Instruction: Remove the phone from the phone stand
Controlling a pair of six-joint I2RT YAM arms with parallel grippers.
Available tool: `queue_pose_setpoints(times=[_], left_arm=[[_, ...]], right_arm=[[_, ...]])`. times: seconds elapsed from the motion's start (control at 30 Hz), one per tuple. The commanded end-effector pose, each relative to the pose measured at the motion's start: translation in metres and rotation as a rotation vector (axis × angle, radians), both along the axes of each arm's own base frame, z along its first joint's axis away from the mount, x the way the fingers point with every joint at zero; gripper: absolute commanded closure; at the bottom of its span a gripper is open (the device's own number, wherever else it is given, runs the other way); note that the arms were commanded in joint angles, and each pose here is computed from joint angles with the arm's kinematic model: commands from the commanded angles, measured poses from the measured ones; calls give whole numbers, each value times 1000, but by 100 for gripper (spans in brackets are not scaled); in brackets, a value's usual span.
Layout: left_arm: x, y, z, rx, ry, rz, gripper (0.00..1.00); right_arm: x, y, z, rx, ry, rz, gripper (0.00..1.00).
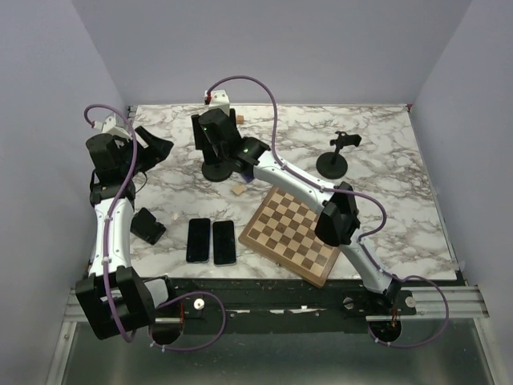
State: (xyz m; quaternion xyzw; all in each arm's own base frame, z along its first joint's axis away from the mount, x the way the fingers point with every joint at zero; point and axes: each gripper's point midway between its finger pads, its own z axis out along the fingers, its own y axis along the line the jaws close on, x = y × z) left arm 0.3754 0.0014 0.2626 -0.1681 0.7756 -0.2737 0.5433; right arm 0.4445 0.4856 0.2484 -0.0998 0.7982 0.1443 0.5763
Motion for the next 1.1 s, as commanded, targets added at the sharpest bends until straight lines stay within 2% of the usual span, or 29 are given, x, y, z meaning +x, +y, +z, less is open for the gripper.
queue_pose_setpoints(times=[0.0, 0.2, 0.33, 0.43, 0.53, 0.67, 1.07], left_arm=[[3, -7, -10, -13, 15, -48, 25], [7, -40, -11, -31, -9, -202, 33], [5, -60, -9, -14, -43, -281, 43], [3, -77, -7, -7, -72, -357, 43], [5, -91, -9, 12, -88, -412, 32], [9, -100, -14, 43, -94, -429, 31], [19, -109, -26, 110, -123, -429, 45]], right_arm=[[4, 4, 8, 62, 33, 104, 99], [-1, 8, 8, 123, 108, 281, 99], [-4, 5, 9, 184, 145, 343, 99], [-9, 7, 13, 226, 158, 409, 99], [-14, 6, 15, 239, 163, 446, 99], [-21, 5, 18, 260, 160, 497, 99], [-36, 5, 17, 277, 167, 605, 99]])
